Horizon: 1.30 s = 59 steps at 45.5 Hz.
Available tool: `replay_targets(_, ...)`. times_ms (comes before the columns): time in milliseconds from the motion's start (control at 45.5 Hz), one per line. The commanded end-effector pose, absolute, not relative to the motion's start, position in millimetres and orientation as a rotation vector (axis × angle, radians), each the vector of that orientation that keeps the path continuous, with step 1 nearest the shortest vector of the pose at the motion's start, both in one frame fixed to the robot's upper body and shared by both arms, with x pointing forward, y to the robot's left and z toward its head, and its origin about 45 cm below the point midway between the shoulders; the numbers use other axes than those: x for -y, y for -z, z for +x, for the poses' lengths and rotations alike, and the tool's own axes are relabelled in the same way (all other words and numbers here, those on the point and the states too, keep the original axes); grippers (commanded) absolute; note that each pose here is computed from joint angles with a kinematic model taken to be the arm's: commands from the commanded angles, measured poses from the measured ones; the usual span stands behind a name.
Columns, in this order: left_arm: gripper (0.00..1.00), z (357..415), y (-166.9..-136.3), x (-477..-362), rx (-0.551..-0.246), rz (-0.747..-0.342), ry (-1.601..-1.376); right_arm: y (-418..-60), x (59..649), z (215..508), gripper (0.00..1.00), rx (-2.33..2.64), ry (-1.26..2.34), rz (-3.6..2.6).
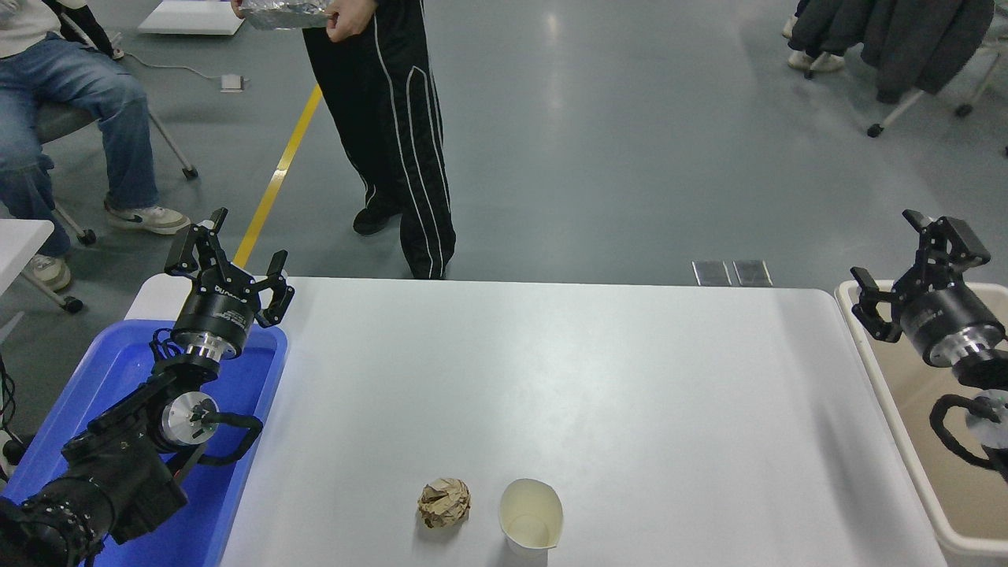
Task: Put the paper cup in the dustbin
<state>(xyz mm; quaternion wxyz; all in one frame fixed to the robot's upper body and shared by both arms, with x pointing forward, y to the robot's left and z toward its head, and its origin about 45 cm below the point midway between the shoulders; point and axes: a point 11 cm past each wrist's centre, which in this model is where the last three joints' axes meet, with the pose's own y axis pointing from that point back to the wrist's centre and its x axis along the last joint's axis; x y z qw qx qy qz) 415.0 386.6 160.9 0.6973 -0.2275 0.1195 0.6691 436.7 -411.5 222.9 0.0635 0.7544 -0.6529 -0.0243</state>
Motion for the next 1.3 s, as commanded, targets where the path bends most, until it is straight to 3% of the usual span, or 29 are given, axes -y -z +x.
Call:
replay_targets(0,1.00,415.0,-161.0,-386.6,-0.266,-0.508,-1.492,-260.7,348.4,470.4,0.99,1.397,-0.378,2.228)
replay_targets(198,1.00,415.0,-161.0,-386.6,-0.266,-0.508,-1.492,-279.7,289.0,470.2,0.99,0.897,-0.670,2.134)
replay_targets(571,1.00,415.0,-161.0,-386.6,-0.266,-0.508,-1.492,-280.0,181.6,402.0,0.99,0.078,-1.051,2.021)
replay_targets(1055,1.00,415.0,-161.0,-386.6,-0.266,-0.508,-1.492,-184.8,100.7,330.5,0.99,-0.501,-1.054,1.934)
replay_targets(1275,1.00,414.9,-160.7,-387.0,-0.266,-0.507,-1.493,-163.2,104.1,319.5,0.99,-0.544,-1.013,1.927)
